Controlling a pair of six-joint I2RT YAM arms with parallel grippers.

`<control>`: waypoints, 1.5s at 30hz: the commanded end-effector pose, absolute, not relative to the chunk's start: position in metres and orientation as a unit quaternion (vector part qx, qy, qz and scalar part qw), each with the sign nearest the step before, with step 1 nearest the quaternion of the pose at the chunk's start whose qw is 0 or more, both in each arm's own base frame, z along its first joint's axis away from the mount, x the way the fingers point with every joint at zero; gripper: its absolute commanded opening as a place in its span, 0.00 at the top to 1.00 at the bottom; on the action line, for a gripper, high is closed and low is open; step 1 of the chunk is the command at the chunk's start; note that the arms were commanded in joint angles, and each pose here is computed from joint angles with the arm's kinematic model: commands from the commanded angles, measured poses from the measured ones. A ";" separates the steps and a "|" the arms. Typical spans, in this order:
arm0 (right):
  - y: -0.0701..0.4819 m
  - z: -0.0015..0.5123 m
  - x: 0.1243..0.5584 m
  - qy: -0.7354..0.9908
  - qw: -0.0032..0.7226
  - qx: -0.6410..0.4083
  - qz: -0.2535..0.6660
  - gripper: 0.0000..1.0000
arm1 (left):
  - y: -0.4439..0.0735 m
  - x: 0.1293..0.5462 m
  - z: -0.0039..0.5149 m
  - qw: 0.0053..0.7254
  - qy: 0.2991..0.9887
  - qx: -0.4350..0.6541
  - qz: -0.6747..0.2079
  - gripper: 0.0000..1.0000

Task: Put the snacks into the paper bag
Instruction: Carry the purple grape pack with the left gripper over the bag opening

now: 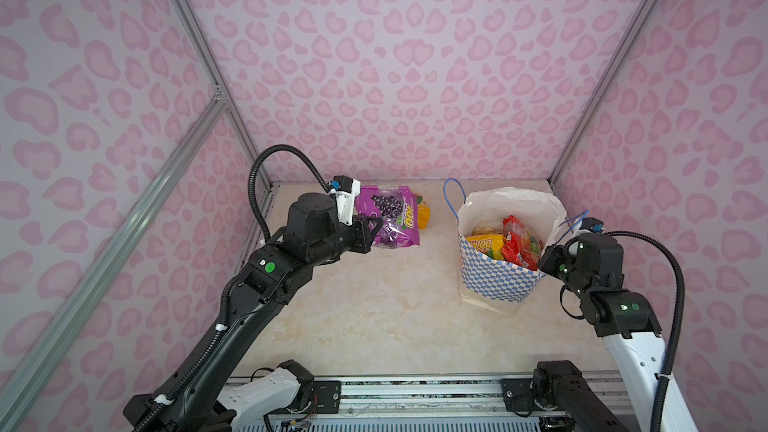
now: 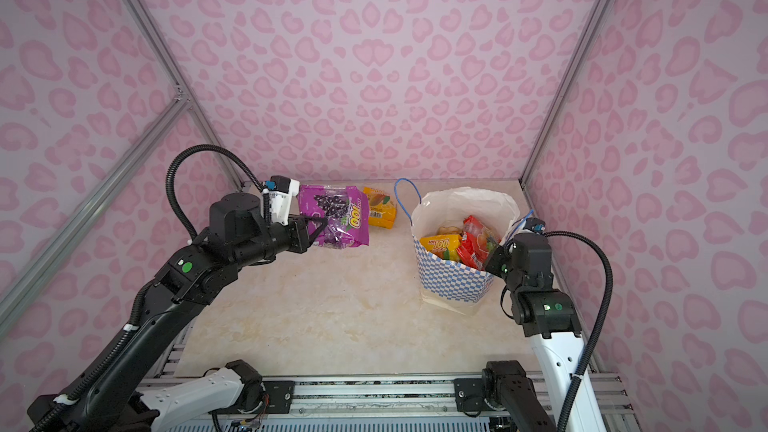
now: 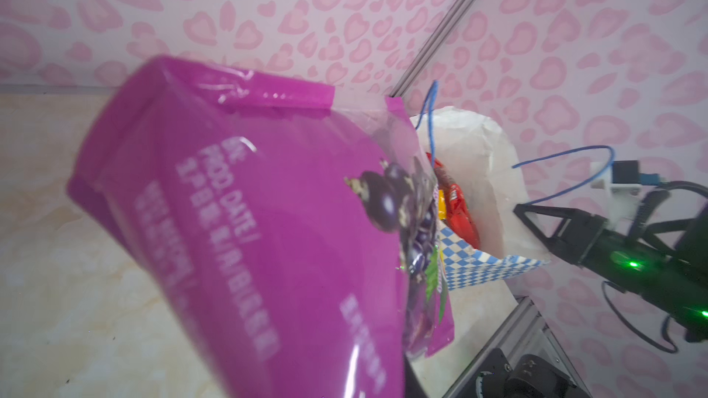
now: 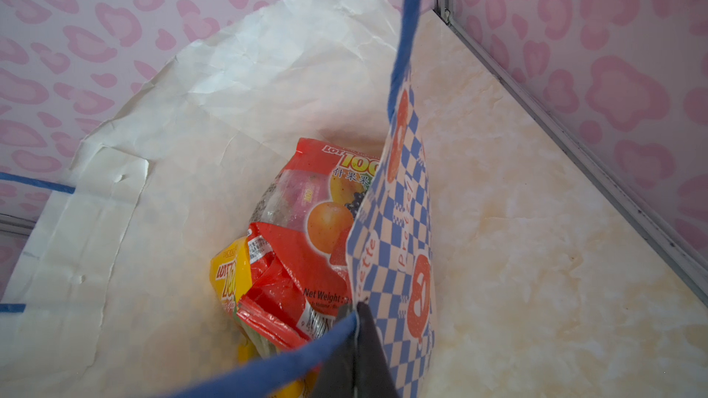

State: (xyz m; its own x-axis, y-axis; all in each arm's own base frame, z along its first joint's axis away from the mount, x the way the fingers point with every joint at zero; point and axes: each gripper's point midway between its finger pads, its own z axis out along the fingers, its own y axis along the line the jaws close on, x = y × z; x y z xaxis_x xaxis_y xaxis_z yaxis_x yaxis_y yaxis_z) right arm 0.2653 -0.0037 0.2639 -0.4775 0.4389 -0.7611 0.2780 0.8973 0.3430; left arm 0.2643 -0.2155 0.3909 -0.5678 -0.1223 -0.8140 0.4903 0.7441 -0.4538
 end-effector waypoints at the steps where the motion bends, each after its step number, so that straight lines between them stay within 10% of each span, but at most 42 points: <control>1: 0.000 0.272 0.269 0.850 0.478 0.201 0.098 1.00 | -0.242 0.257 0.459 0.522 0.737 0.164 -0.397 0.79; 17: 0.001 0.279 0.264 0.846 0.483 0.199 0.102 1.00 | -0.377 0.252 0.493 0.546 0.658 0.330 -0.400 0.79; 45: 0.000 0.268 0.260 0.850 0.478 0.200 0.096 1.00 | -0.517 0.279 0.317 0.376 0.724 0.473 -0.333 0.80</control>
